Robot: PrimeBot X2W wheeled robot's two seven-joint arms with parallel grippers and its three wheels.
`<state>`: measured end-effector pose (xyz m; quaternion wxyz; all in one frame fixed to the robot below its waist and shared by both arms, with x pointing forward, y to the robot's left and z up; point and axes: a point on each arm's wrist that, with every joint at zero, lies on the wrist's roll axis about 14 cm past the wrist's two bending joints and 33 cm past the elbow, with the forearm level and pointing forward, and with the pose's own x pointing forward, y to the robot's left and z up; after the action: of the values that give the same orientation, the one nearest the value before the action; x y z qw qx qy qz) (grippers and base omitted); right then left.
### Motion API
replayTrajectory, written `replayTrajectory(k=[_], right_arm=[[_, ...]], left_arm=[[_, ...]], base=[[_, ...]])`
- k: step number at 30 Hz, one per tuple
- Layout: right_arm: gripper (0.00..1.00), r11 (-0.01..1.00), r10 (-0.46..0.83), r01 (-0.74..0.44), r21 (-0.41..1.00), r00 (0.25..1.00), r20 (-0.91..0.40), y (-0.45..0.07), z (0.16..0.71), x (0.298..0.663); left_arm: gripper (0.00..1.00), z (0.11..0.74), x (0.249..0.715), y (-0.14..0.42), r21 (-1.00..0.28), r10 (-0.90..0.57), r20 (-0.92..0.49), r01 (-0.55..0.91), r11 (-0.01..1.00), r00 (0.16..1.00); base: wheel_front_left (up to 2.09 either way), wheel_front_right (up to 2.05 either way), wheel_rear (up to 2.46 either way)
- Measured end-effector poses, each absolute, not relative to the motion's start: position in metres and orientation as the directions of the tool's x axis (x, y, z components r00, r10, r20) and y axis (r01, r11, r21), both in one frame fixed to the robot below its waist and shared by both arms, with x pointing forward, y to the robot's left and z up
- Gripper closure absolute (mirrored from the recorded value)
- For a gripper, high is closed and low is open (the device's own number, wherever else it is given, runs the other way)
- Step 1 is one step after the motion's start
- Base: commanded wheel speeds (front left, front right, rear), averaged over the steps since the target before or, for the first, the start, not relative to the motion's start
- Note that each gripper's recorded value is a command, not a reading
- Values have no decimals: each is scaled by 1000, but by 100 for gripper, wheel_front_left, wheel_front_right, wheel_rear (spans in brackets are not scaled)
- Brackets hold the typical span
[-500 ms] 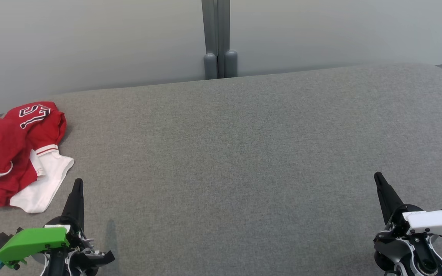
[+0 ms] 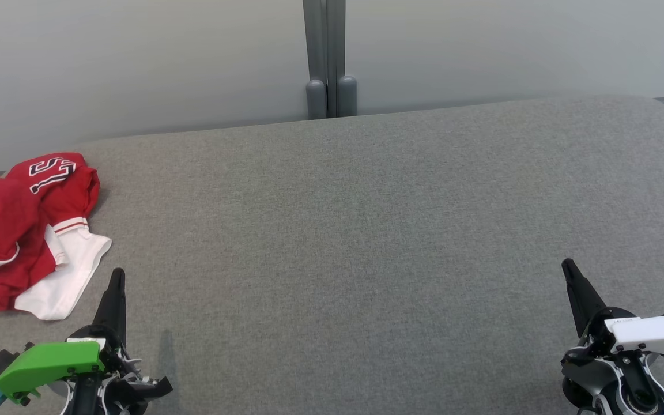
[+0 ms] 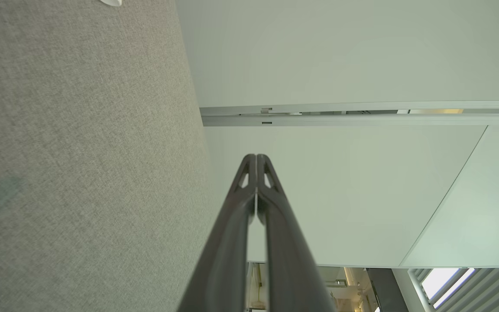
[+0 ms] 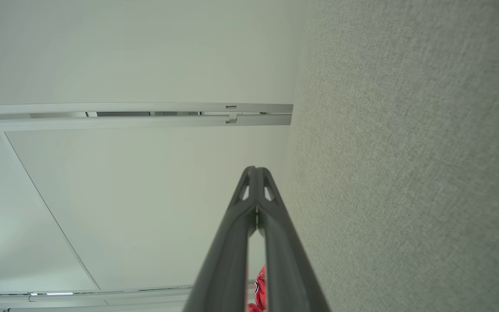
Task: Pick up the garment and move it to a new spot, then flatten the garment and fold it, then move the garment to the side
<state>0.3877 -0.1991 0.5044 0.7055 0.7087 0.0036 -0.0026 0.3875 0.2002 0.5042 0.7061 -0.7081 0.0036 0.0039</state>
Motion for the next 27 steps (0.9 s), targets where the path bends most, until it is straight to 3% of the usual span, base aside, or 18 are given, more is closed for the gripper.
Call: replayTrajectory(k=[20,21,27], right_arm=[[100,-4,1,9,1000,1000,-9,-199,504,388],[0,-5,1,11,1000,1000,-11,-199,504,387],[0,-25,2,100,995,995,-100,-195,473,374]], left_arm=[[100,504,388,200,-1000,0,-11,-11,-3,1000],[0,503,387,200,-1000,0,-13,-13,-3,1000],[0,472,374,196,-994,-3,-108,-108,-18,994]], base=[[0,0,0],[0,0,0],[0,0,0]])
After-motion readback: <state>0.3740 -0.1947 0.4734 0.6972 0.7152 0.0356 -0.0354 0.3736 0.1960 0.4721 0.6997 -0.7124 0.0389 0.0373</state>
